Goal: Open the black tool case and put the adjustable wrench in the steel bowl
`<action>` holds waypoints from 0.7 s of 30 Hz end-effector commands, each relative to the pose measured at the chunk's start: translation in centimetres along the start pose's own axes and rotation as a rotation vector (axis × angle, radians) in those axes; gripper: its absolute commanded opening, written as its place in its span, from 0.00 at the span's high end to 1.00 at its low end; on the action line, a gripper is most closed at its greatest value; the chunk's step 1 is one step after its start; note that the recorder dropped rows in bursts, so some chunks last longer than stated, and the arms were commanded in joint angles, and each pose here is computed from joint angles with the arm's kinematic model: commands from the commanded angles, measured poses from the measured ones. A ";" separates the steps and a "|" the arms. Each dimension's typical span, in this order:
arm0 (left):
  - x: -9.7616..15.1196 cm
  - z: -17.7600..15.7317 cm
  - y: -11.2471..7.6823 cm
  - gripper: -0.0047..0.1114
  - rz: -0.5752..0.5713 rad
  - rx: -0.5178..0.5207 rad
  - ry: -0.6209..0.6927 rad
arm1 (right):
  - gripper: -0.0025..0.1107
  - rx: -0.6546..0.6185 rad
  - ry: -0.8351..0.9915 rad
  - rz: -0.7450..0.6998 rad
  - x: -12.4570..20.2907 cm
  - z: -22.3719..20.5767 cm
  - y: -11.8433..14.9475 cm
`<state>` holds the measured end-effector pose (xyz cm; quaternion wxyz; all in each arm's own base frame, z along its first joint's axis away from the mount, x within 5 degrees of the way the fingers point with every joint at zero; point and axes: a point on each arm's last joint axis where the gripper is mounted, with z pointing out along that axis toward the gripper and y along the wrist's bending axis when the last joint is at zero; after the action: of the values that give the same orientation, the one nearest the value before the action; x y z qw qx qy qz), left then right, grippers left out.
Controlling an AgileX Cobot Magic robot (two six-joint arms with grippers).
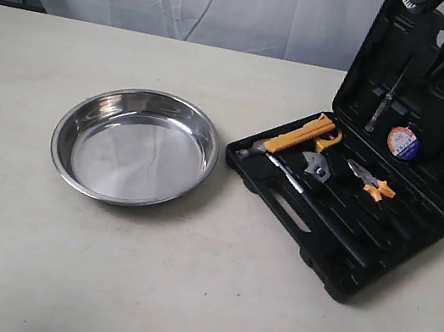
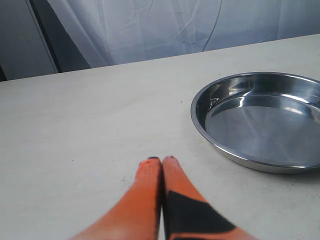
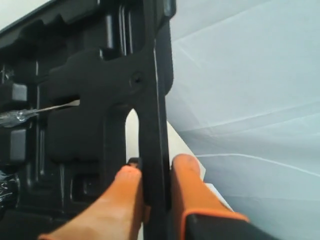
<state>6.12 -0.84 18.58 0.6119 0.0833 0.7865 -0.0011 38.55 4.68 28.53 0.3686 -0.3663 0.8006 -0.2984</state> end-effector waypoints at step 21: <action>-0.1 0.0 0.0 0.96 -0.005 0.001 -0.013 | 0.64 0.079 0.003 0.008 0.1 1.3 -0.4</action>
<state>6.12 -0.84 18.58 0.6119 0.0833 0.7865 -0.0011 39.52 4.34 27.71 0.3792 -0.3470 0.7959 -0.3200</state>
